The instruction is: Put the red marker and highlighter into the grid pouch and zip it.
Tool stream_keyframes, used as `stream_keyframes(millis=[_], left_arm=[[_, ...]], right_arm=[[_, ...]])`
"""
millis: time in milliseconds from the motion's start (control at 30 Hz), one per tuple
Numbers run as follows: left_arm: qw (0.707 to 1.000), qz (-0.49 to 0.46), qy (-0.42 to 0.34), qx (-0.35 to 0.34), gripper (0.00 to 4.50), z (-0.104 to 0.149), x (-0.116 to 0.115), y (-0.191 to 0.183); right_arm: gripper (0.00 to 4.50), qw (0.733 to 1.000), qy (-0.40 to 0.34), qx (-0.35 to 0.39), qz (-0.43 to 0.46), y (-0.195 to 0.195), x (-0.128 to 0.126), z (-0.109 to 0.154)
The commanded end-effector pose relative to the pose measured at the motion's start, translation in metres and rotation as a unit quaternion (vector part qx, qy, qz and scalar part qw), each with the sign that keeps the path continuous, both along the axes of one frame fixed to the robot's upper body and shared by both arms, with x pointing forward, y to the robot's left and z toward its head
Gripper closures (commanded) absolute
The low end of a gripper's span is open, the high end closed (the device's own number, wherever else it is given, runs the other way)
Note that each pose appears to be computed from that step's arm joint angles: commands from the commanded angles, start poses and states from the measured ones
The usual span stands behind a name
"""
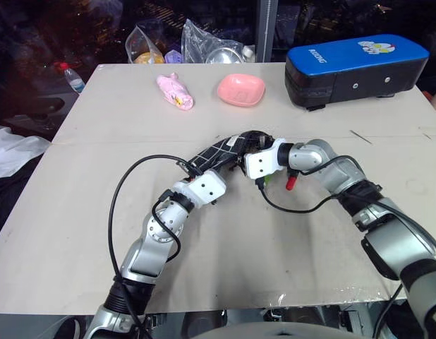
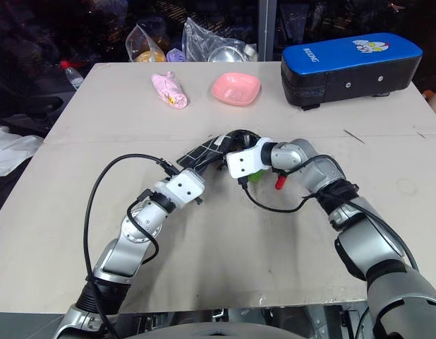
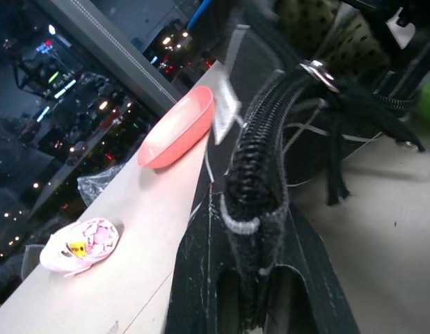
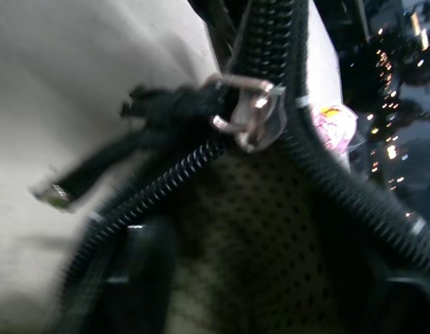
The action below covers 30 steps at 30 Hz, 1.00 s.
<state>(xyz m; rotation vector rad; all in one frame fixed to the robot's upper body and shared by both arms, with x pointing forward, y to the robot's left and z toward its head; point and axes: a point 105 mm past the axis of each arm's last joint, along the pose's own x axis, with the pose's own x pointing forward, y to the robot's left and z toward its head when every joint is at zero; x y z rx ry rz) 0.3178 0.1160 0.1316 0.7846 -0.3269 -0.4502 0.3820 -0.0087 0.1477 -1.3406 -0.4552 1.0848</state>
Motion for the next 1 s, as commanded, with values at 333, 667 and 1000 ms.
stream_keyframes(millis=[333,667,1000], left_arm=[[0.999,0.022,-0.014,-0.028,4.5,0.011,-0.001,0.01],[0.999,0.032,-0.014,-0.041,4.5,0.013,-0.001,0.016],[0.999,0.029,-0.008,-0.046,4.5,0.01,0.0,0.013]], right_arm=[[0.09,0.978,0.036,0.193,-0.067,-0.034,0.004,0.05],[0.09,0.883,0.2,0.356,-0.232,-0.093,-0.018,0.029],[0.09,0.698,0.314,0.452,-0.458,-0.117,-0.035,-0.022]])
